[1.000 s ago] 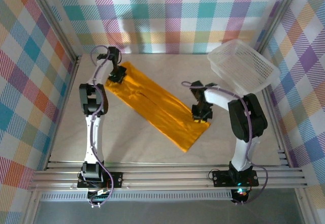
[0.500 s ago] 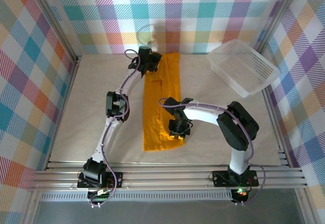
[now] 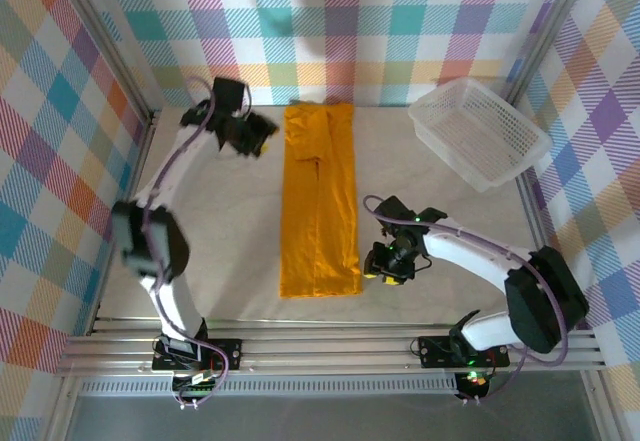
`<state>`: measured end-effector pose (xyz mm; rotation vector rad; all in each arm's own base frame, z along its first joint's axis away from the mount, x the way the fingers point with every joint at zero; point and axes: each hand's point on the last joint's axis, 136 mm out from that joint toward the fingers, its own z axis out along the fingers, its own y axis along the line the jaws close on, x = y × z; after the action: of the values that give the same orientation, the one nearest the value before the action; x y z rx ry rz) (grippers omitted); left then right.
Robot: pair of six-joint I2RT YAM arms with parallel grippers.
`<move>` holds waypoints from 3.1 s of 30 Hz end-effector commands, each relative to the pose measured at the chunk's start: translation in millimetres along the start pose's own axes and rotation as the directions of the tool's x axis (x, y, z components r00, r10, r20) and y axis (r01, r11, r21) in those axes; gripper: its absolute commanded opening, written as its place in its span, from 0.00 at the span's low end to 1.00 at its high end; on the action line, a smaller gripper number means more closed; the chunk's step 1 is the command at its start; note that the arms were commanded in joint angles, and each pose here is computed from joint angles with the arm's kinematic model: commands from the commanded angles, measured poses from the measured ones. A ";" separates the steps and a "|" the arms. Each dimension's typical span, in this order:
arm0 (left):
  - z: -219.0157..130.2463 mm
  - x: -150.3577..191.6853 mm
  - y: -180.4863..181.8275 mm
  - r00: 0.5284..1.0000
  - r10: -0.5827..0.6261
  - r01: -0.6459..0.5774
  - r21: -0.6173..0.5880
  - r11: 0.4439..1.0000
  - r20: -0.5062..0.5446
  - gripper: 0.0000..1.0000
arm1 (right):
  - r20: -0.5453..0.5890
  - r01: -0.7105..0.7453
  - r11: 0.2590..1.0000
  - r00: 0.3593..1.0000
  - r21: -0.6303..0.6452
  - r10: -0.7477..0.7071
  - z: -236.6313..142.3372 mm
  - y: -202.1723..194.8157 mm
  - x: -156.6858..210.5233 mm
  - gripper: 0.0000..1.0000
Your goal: Fold and stack the t-shirts
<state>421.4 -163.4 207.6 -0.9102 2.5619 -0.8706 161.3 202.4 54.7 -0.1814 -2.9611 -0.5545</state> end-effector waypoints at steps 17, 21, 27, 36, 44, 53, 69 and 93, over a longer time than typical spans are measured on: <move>40.9 234.1 227.0 0.875 -0.200 0.063 -0.306 0.950 -0.440 0.49 | -0.177 0.039 0.998 0.983 -0.056 -0.049 53.1 43.7 4.0 0.33; 52.0 227.7 215.6 0.885 -0.178 0.051 -0.291 0.955 -0.430 0.43 | -0.172 0.021 0.999 0.985 -0.035 -0.027 54.1 40.8 3.0 0.25; 66.6 214.7 197.1 0.907 -0.149 0.043 -0.265 0.963 -0.393 0.19 | -0.151 -0.001 1.000 0.989 -0.017 -0.002 49.7 36.6 3.6 0.09; 28.1 241.1 231.5 0.887 -0.169 0.012 -0.343 0.939 -0.430 0.00 | -0.206 0.009 1.000 0.979 -0.006 -0.010 35.5 29.9 34.8 0.00; 10.2 224.4 175.9 0.924 -0.110 0.057 -0.153 0.987 -0.367 0.00 | -0.136 -0.030 0.999 0.990 -0.040 0.024 5.2 49.7 24.0 0.00; 23.6 121.8 94.6 0.994 -0.051 0.044 -0.074 0.996 -0.097 0.00 | 0.068 -0.069 0.993 0.995 -0.093 0.076 -49.7 80.8 -79.7 0.00; 93.7 -15.5 24.4 0.998 -0.050 0.052 -0.051 0.997 0.029 0.00 | 0.186 -0.119 0.979 0.971 -0.167 0.150 -66.4 107.3 -259.6 0.00; 101.8 85.2 114.2 0.936 -0.337 0.328 -0.091 0.940 -0.102 0.57 | 0.032 -0.203 0.945 0.975 -0.256 0.218 -10.1 69.9 -171.7 0.48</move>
<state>337.0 -176.0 54.2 -1.2921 2.6677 -0.8095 346.4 226.8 75.1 -0.5134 -2.9259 -0.7996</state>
